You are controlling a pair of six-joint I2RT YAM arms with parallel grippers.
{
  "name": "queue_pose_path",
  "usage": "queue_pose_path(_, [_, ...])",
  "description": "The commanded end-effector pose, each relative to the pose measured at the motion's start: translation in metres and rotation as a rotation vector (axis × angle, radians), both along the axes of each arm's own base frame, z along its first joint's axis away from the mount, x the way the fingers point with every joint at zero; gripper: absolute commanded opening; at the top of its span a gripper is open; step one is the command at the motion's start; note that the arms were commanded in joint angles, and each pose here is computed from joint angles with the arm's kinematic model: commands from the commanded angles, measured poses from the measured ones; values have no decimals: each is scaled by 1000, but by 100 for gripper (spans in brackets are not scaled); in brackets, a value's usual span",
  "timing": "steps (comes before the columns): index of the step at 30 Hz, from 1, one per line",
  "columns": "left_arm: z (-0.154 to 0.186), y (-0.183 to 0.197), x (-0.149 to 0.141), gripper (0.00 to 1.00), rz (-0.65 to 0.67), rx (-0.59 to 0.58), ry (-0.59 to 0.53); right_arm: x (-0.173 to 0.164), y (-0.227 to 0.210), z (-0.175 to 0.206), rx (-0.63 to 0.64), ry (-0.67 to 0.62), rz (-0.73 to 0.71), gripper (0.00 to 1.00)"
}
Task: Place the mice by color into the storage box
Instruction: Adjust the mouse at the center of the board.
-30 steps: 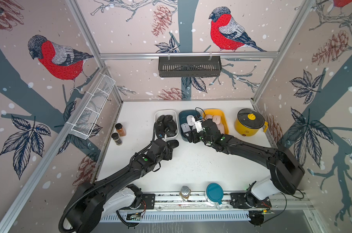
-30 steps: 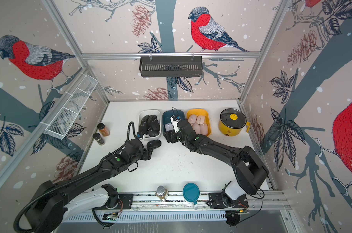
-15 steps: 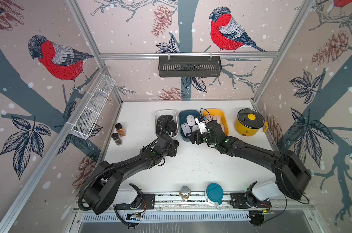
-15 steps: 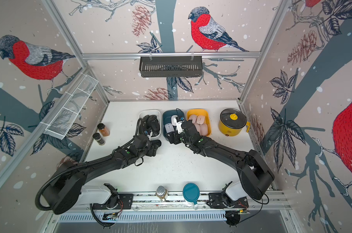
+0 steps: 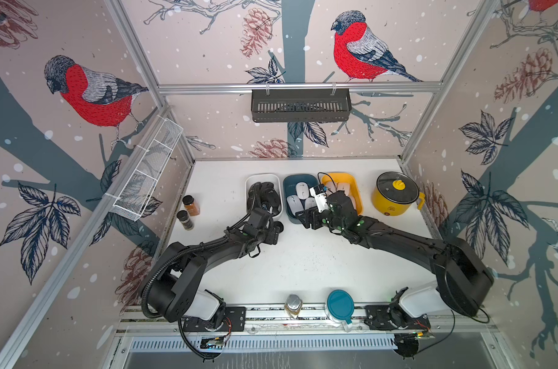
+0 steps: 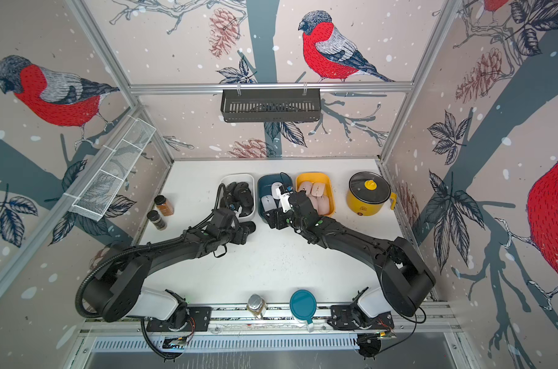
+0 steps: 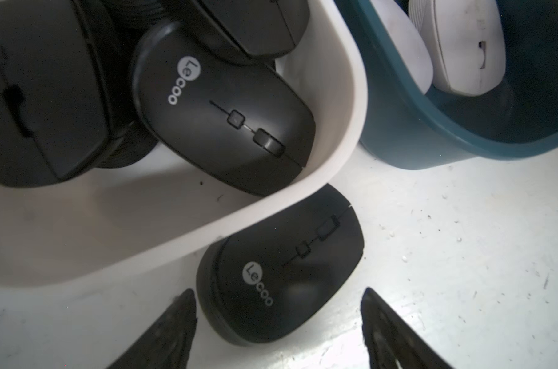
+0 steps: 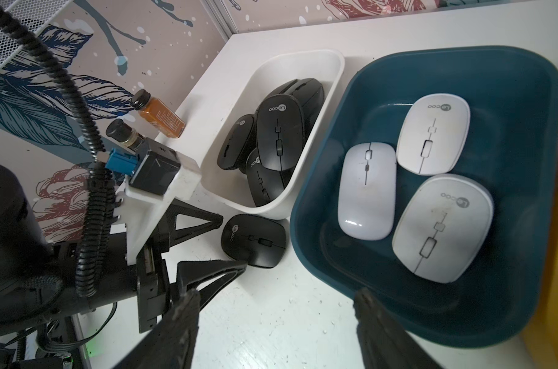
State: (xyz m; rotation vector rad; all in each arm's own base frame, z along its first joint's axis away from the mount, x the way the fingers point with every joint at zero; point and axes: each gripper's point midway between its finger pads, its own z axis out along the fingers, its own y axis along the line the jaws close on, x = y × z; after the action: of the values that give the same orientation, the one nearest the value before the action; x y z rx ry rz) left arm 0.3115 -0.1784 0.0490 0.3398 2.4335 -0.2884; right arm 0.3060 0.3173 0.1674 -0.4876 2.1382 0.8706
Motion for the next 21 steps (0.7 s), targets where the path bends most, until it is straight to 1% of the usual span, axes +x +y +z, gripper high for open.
queue_pose_path(1, [9,-6,12,81,-20,-12,-50,2,2,2,22,1,0,76])
queue_pose_path(10, [3,-17,20,81,-70,-9,-34,3,4,-4,17,25,0,76])
queue_pose_path(13, [-2,-21,21,81,-90,-5,-6,5,4,-3,15,19,-2,76])
queue_pose_path(19, [-8,-33,8,80,-118,-43,64,5,2,-6,12,28,-8,76])
queue_pose_path(21, [-10,-38,1,80,-123,-36,83,6,2,-8,9,31,-14,76])
